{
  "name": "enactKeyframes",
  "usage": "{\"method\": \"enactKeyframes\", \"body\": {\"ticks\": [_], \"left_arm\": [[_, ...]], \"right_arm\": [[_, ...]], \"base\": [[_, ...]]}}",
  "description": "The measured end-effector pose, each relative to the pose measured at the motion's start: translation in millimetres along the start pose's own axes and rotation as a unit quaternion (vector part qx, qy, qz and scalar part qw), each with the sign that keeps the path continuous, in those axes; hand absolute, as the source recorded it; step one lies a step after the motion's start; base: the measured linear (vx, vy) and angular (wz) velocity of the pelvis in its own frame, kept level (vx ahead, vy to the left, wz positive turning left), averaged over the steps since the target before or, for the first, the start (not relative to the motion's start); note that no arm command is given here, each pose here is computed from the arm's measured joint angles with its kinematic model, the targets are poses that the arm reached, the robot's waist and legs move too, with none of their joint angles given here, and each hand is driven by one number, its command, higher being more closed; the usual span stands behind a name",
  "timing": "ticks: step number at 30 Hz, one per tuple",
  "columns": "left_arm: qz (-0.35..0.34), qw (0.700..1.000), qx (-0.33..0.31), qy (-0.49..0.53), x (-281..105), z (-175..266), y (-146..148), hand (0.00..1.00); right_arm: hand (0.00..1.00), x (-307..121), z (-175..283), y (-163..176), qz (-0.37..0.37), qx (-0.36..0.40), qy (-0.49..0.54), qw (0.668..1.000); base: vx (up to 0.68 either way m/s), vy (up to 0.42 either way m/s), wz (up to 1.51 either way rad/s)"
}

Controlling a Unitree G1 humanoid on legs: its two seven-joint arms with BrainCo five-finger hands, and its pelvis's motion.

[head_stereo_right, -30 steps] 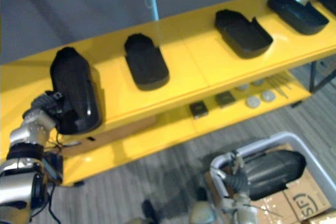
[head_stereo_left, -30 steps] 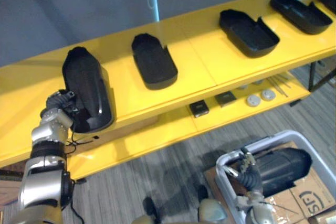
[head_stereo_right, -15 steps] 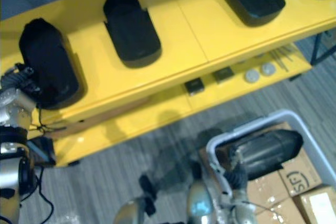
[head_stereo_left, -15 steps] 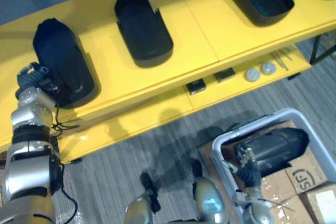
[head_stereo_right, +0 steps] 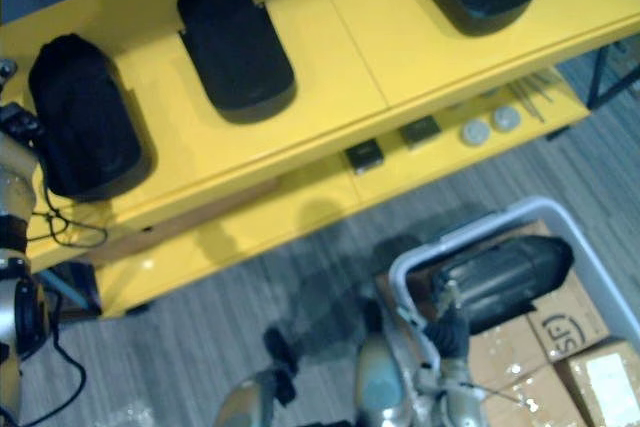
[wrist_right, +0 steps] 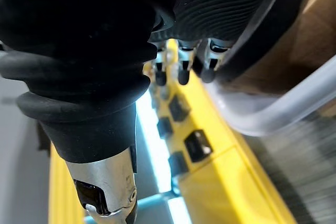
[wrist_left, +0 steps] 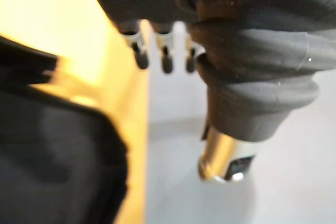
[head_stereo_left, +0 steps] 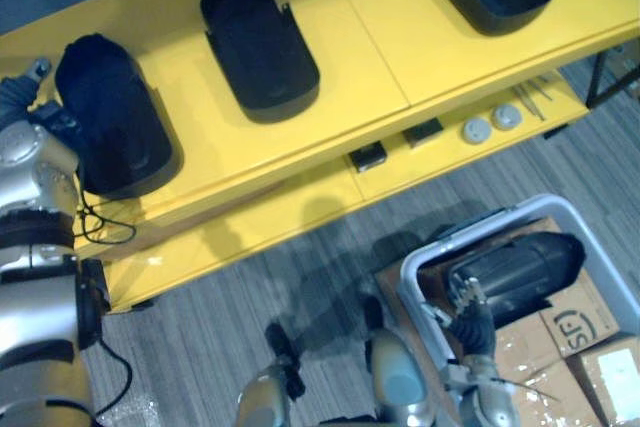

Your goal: Walk over and take plastic housings, then place them on the shelf

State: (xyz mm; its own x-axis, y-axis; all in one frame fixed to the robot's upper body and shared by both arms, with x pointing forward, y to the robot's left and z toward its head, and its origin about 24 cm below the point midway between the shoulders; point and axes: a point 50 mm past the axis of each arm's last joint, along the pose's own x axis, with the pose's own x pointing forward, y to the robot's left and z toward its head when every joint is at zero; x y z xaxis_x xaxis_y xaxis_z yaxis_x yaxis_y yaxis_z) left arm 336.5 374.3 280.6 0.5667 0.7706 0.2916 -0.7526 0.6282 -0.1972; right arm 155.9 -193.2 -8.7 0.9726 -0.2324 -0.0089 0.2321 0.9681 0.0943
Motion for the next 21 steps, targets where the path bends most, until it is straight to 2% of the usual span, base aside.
{"method": "enactKeyframes", "body": {"ticks": [4, 7, 9, 11, 12, 14, 15, 17, 21], "left_arm": [[-0.001, 0.994, 0.023, -0.105, 7.3, 50.8, 3.0, 0.00], [-0.041, 0.985, 0.030, -0.165, 2.4, 70.9, -2.8, 0.00], [-0.091, 0.976, 0.034, -0.195, -5.9, 74.5, -12.5, 0.00], [-0.187, 0.950, 0.042, -0.247, -35.2, 74.5, -25.1, 0.00], [-0.214, 0.941, 0.044, -0.258, -44.1, 72.4, -26.4, 0.00], [-0.291, 0.912, 0.035, -0.286, -76.7, 66.0, -27.1, 0.00], [-0.301, 0.909, 0.029, -0.287, -81.8, 63.9, -27.0, 0.00], [-0.367, 0.888, -0.004, -0.279, -115.4, 46.4, -29.0, 0.00], [-0.437, 0.866, -0.035, -0.241, -149.5, 21.5, -33.1, 0.00]], "right_arm": [[0.00, 5.1, 27.2, 2.4, -0.018, 0.010, -0.078, 0.997], [0.00, 10.5, 55.1, 2.7, -0.030, 0.009, -0.151, 0.988], [0.00, 18.0, 74.0, 4.3, -0.037, 0.002, -0.204, 0.978], [0.00, 23.1, 109.8, 0.8, -0.043, -0.011, -0.293, 0.955], [0.00, 24.1, 119.1, -0.6, -0.046, -0.017, -0.320, 0.946], [0.00, 28.5, 154.8, -5.6, -0.058, -0.032, -0.420, 0.905], [0.00, 28.8, 160.0, -6.8, -0.062, -0.032, -0.434, 0.898], [0.00, 33.0, 182.6, -9.4, -0.068, -0.026, -0.491, 0.868], [0.00, 43.7, 201.5, 8.4, -0.019, -0.001, -0.523, 0.852]], "base": [[0.03, 0.008, 0.02], [0.10, 0.010, 0.20], [0.14, 0.001, 0.30], [0.12, -0.005, 0.25], [0.12, -0.008, 0.38], [0.12, -0.015, 0.44], [0.08, -0.010, 0.48], [0.01, -0.005, 0.59], [-0.07, 0.003, 0.48]]}}
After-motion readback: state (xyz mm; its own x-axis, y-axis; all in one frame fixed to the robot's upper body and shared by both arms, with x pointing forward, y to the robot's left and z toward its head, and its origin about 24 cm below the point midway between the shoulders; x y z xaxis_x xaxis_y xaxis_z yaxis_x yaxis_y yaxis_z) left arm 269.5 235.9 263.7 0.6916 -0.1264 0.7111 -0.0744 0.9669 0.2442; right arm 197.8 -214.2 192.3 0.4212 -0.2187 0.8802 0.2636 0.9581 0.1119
